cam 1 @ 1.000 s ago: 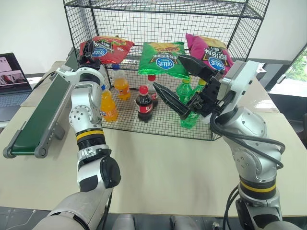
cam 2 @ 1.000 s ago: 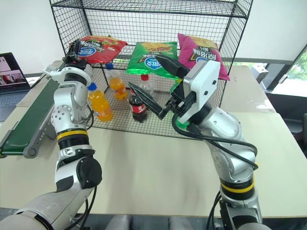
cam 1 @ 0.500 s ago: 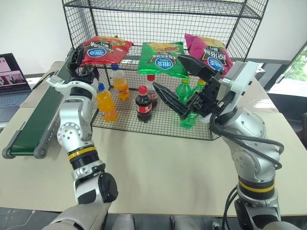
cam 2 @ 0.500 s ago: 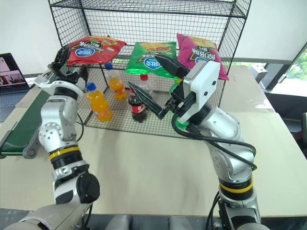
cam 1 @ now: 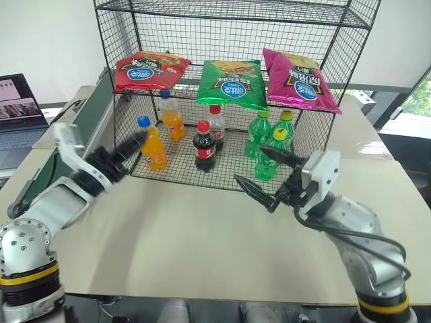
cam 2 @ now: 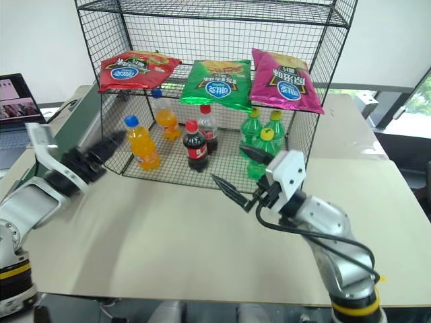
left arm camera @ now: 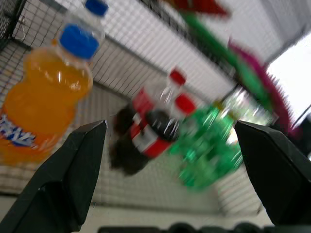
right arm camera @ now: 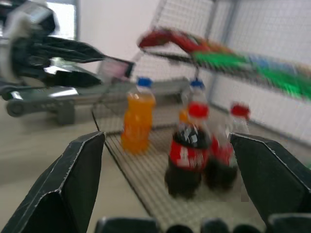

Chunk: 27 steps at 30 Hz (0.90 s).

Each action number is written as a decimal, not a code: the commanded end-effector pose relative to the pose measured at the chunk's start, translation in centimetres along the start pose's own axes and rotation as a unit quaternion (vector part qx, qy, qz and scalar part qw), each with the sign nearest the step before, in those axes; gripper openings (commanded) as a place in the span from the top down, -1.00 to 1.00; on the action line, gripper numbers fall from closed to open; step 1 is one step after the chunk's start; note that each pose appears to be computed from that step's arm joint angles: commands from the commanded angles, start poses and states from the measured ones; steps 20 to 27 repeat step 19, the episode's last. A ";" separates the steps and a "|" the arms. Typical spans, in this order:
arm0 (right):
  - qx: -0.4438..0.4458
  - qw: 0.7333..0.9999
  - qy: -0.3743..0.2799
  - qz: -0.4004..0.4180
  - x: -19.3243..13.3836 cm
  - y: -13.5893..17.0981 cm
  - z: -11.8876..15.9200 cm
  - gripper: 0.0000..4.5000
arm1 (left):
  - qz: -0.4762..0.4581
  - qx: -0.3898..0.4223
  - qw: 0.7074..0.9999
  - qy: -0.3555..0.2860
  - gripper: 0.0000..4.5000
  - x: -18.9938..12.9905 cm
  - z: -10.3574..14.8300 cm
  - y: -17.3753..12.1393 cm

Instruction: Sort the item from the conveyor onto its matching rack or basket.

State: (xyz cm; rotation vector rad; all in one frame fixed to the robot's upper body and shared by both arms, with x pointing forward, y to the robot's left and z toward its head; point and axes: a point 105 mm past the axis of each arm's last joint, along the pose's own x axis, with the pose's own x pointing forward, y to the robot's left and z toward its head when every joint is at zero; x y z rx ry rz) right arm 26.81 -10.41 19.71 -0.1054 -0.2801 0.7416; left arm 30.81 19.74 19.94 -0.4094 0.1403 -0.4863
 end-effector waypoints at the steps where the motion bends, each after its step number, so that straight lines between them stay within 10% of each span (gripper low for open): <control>1: -0.017 0.998 0.018 -0.066 -1.1 -0.7 -1.0 -1.00 | 0.026 0.142 0.989 0.034 -0.99 1.0 -2.3 0.9; 5: -0.005 0.986 0.035 -0.162 -2.0 -2.1 -3.5 -1.00 | 0.096 0.259 0.961 0.023 -0.99 2.1 -4.5 3.7; 27: -0.052 0.959 0.089 -0.264 -4.4 -4.3 -7.3 -1.00 | 0.050 0.230 0.972 0.020 -0.99 3.3 -8.4 3.2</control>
